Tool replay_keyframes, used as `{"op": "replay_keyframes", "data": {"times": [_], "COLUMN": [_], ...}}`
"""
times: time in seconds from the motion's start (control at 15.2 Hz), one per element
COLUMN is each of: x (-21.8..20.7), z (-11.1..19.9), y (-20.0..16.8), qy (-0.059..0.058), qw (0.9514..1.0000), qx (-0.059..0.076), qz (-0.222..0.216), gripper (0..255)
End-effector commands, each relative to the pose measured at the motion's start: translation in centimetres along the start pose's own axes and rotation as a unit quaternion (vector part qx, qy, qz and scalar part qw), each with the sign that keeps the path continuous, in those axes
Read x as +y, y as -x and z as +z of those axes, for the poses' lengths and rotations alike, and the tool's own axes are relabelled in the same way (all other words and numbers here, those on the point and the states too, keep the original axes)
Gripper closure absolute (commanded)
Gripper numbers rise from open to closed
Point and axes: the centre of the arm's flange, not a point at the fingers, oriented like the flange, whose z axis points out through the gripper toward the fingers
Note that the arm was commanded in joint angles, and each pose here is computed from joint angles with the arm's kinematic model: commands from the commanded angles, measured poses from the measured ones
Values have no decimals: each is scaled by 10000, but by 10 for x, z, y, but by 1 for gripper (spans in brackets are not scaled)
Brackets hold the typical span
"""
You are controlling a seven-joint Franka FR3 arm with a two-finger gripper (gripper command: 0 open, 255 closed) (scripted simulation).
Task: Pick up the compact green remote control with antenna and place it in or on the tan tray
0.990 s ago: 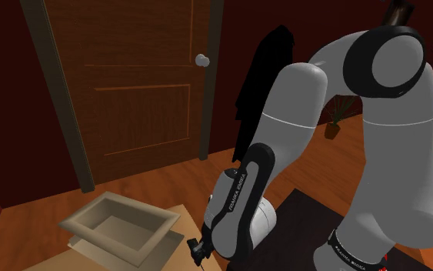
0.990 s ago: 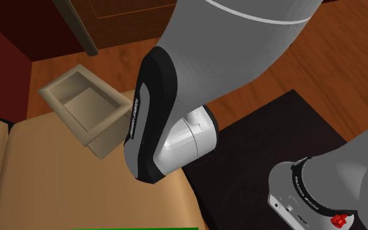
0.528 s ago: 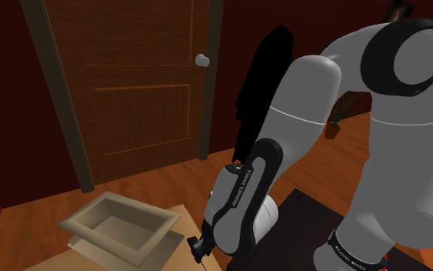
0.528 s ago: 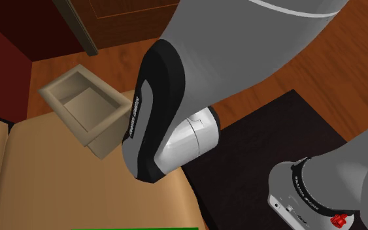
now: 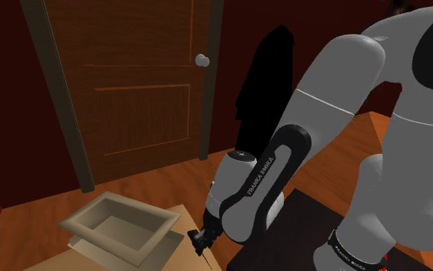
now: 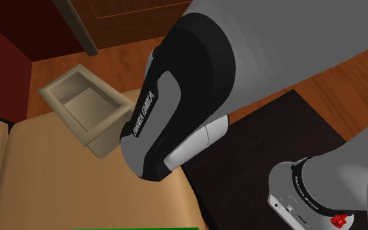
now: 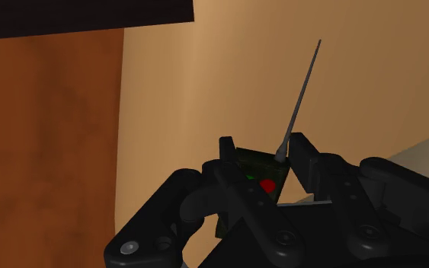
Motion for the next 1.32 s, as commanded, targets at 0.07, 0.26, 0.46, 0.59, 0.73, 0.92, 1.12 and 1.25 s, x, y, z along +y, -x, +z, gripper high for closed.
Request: {"op": "replay_keyframes", "data": {"times": [0.07, 0.26, 0.46, 0.59, 0.73, 0.92, 1.12, 1.25], "x": [-4, -7, -10, -13, -15, -18, -22, -24], "z": [-14, -30, -45, -56, -66, -81, -97, -107], "y": [-1, -2, -2, -3, -4, -4, -5, -6], "qy": [0, 0, 0, 0, 0, 0, 0, 0], "qw": [10000, 10000, 10000, 10000, 10000, 10000, 10000, 10000], "qx": [-3, -3, -3, -3, -3, -3, -3, -3], "qz": [2, 2, 2, 2, 2, 2, 2, 2], "gripper": [255, 255, 255, 255, 255, 255, 255, 255]}}
